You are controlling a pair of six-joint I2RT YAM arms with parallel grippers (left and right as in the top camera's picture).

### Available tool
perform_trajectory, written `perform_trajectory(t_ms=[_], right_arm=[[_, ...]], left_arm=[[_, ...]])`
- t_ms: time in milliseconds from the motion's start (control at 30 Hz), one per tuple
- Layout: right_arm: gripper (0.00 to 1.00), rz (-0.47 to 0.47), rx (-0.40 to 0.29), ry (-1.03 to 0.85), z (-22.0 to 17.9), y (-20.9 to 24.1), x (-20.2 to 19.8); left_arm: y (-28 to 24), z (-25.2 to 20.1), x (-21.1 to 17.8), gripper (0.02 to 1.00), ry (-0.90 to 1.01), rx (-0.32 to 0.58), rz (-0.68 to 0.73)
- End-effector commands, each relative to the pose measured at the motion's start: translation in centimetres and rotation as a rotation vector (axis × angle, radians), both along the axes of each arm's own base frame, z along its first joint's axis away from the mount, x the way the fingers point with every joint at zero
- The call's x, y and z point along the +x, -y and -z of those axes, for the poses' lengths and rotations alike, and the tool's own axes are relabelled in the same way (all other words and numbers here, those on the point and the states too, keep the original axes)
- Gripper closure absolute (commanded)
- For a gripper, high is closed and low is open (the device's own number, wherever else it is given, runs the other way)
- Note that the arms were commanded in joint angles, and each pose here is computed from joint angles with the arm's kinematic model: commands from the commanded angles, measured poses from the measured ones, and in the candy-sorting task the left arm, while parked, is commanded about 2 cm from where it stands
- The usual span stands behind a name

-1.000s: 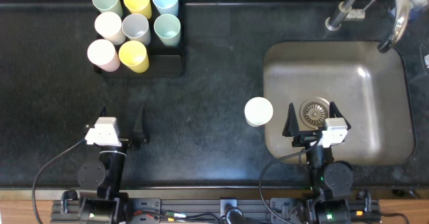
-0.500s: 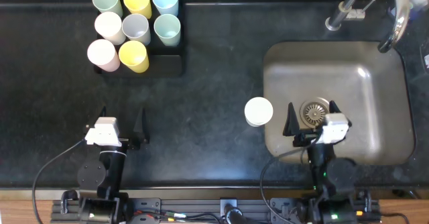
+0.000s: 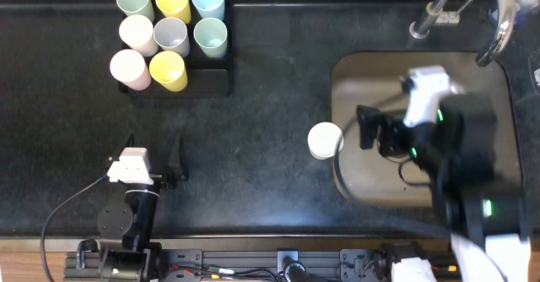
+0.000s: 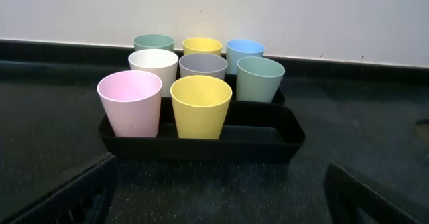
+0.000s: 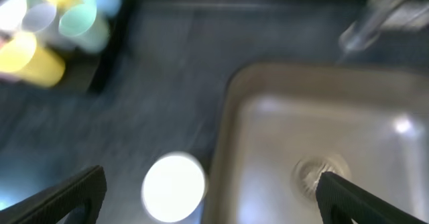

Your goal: Store Cups

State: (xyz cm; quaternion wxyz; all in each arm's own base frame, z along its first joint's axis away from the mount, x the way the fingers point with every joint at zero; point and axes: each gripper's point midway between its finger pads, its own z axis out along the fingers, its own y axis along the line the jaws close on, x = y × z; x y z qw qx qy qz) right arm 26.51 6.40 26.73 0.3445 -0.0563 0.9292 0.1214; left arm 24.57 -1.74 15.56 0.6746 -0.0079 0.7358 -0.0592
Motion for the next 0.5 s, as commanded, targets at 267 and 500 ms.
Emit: perform_trajectory(t_ms=[267, 500], right_arm=[[0.003, -0.060, 0.015, -0.645, 9.8, -2.2, -0.1], [0.003, -0.070, -0.079, -0.758, 13.5, -2.4, 0.5]], left_arm=[[0.0, -0.1, -0.1, 0.018, 0.006, 0.013, 0.007], [0.0, -0.1, -0.1, 0.018, 0.006, 0.013, 0.007]])
